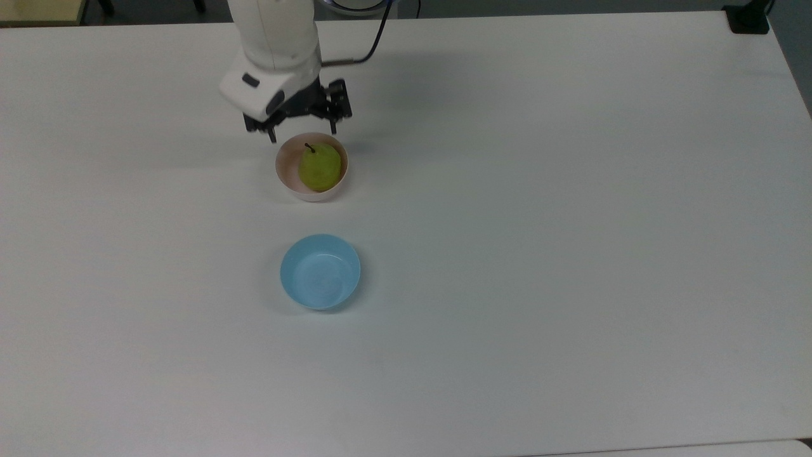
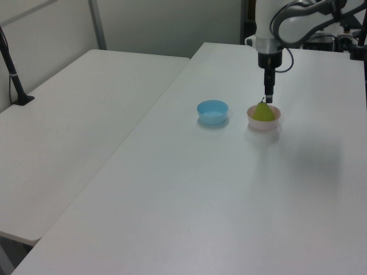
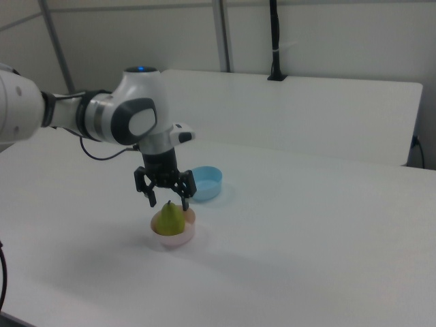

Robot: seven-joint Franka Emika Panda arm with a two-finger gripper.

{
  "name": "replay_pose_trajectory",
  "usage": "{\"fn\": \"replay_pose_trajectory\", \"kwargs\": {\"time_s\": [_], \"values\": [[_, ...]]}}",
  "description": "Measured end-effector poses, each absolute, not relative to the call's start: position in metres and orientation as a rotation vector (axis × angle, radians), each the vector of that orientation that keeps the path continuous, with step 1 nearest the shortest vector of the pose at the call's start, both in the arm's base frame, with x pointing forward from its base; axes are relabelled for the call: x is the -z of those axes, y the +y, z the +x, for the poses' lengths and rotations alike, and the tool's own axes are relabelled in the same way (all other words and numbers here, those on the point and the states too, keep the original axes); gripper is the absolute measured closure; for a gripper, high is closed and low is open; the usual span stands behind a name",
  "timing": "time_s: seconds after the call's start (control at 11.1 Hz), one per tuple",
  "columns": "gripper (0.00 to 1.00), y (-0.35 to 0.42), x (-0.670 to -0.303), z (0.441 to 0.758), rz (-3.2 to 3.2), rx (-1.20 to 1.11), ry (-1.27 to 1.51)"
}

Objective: Pick up a pear from the bowl
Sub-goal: 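Move the open gripper down over the green pear in the pink bowl, then close the gripper around the pear's body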

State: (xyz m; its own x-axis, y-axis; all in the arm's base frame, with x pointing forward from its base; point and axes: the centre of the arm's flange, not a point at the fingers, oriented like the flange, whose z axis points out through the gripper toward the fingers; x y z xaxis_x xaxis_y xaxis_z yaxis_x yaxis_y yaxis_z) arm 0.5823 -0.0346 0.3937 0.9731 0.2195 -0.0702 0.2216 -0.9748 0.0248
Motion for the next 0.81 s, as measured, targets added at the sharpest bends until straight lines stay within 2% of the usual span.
{"fn": "replay_pose_trajectory", "kwargs": {"time_s": [0.27, 0.54, 0.72, 0.81], "values": [[0.05, -0.038, -0.359, 0.592, 3.087, 0.121, 0.347], [0.07, -0.037, -0.358, 0.592, 3.087, 0.125, 0.352], [0.15, -0.033, -0.354, 0.592, 3.086, 0.134, 0.361], [0.16, -0.031, -0.351, 0.592, 3.086, 0.141, 0.366]]}}
